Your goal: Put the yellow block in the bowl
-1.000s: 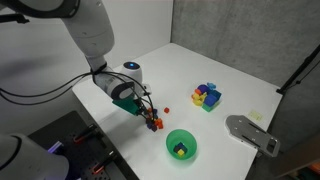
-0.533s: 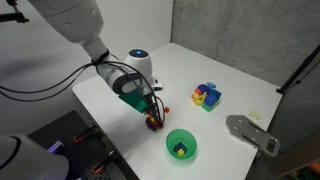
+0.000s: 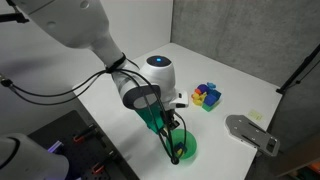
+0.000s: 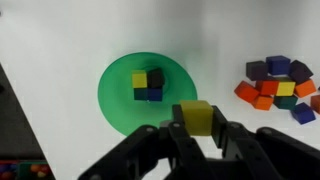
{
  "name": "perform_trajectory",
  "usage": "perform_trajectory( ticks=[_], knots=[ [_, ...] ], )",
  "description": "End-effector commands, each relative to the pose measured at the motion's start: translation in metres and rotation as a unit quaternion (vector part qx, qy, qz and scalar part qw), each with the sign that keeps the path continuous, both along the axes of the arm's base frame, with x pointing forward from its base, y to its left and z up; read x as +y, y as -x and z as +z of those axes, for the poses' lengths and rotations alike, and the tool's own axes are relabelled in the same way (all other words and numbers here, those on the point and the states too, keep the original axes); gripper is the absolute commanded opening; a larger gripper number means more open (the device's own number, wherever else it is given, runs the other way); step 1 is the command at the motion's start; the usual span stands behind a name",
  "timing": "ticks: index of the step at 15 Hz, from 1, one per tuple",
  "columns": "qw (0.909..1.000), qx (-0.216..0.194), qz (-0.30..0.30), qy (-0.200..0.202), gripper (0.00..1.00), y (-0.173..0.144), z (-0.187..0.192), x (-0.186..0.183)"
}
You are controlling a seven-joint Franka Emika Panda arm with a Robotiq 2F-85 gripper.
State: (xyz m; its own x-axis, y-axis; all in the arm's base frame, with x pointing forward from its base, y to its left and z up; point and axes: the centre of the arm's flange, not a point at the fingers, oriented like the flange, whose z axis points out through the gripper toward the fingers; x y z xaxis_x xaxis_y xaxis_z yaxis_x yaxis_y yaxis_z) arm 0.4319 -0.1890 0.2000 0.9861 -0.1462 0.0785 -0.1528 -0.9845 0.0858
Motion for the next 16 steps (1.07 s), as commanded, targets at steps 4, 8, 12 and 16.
perform_trajectory(
  ticks=[4,8,12,16],
  knots=[
    [0.9995,-0.001,-0.031,-0.001,0.68,-0.007,0.023,-0.03],
    [0.9988,0.02,0.015,-0.042,0.99,0.001,0.037,0.008],
    [0.9925,0.047,0.066,-0.092,1.0,0.01,0.06,0.06],
    [0.9916,0.068,0.064,-0.089,1.0,0.025,0.101,0.092]
  ],
)
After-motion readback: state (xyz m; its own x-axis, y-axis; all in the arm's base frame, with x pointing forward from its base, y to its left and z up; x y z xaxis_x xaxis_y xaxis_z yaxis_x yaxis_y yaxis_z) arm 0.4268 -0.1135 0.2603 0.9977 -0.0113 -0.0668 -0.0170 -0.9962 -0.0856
